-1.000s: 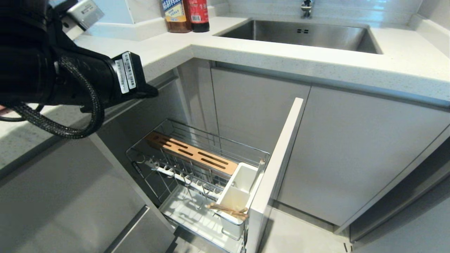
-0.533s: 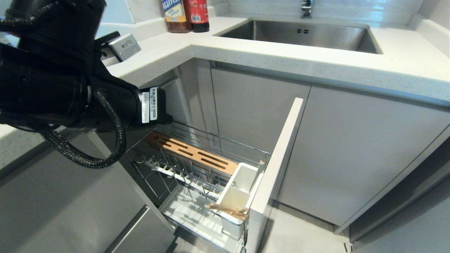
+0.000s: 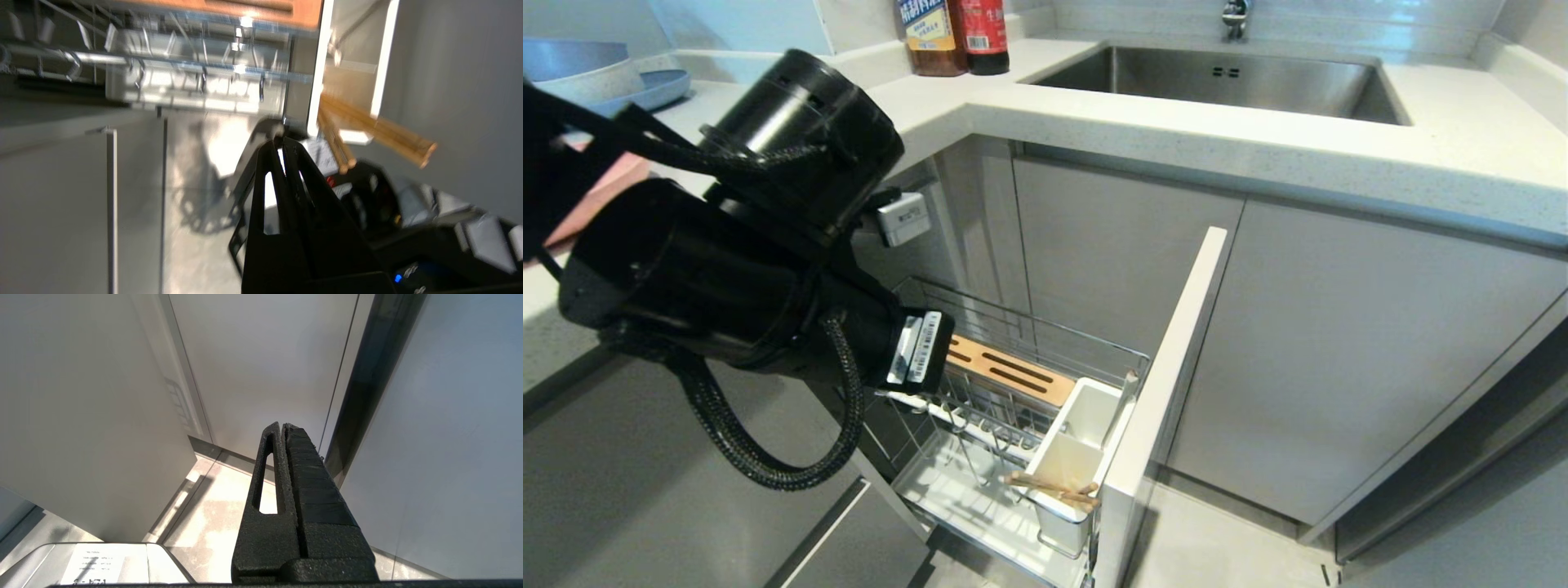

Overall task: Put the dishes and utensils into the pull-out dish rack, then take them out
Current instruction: Take the chopsticks out of the cupboard

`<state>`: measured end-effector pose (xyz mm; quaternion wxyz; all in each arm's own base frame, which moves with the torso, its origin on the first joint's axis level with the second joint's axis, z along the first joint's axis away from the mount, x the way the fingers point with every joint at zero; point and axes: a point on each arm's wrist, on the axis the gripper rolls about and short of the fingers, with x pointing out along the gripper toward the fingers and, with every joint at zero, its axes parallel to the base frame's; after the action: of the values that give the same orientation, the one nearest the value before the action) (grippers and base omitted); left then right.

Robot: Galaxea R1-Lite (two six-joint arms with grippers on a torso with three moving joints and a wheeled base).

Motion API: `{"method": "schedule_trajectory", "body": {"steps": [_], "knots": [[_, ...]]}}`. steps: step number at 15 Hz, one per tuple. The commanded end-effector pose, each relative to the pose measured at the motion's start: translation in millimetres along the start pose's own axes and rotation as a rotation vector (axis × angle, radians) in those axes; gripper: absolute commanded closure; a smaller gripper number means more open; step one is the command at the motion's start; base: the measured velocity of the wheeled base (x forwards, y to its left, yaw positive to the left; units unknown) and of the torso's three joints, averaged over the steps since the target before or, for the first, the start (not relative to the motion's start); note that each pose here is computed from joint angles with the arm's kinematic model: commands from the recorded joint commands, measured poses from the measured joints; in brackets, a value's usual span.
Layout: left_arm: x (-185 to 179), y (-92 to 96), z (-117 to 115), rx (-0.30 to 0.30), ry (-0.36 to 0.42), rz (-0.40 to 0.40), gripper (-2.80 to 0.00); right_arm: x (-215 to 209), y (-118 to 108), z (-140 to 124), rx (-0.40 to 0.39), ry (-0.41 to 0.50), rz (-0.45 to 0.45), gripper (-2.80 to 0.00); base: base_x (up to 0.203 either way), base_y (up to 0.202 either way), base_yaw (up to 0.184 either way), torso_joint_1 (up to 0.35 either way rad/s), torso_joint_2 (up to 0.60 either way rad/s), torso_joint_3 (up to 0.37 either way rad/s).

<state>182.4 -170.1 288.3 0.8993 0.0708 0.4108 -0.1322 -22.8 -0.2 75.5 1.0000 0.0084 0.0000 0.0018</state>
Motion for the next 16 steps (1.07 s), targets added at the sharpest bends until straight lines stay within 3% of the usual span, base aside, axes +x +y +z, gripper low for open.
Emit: {"method": "schedule_trajectory", "body": {"steps": [1, 2, 3, 10, 14, 16], "knots": [[13, -9.1, -2, 0.030, 0.051, 0.011, 0.00, 0, 0, 0, 0.000, 0.002, 0.001, 0.00, 0.000, 0.000, 0.000, 0.000, 0.00, 0.000], [16, -11.7, -2, 0.037, 0.061, 0.010, 0.00, 0, 0, 0, 0.000, 0.002, 0.001, 0.00, 0.000, 0.000, 0.000, 0.000, 0.00, 0.000], [19, -13.6, -2, 0.042, 0.069, 0.011, -2.80, 0, 0, 0, 0.000, 0.002, 0.001, 0.00, 0.000, 0.000, 0.000, 0.000, 0.00, 0.000], [30, -22.3, -6, 0.056, 0.126, 0.016, -2.80, 0, 0, 0, 0.000, 0.002, 0.001, 0.00, 0.000, 0.000, 0.000, 0.000, 0.00, 0.000], [36, -34.9, -3, -0.025, 0.194, -0.034, -2.80, 0, 0, 0, 0.000, 0.002, 0.001, 0.00, 0.000, 0.000, 0.000, 0.000, 0.00, 0.000], [43, -39.9, -6, -0.036, 0.240, -0.034, -2.80, 0, 0, 0, 0.000, 0.002, 0.001, 0.00, 0.000, 0.000, 0.000, 0.000, 0.00, 0.000]]}}
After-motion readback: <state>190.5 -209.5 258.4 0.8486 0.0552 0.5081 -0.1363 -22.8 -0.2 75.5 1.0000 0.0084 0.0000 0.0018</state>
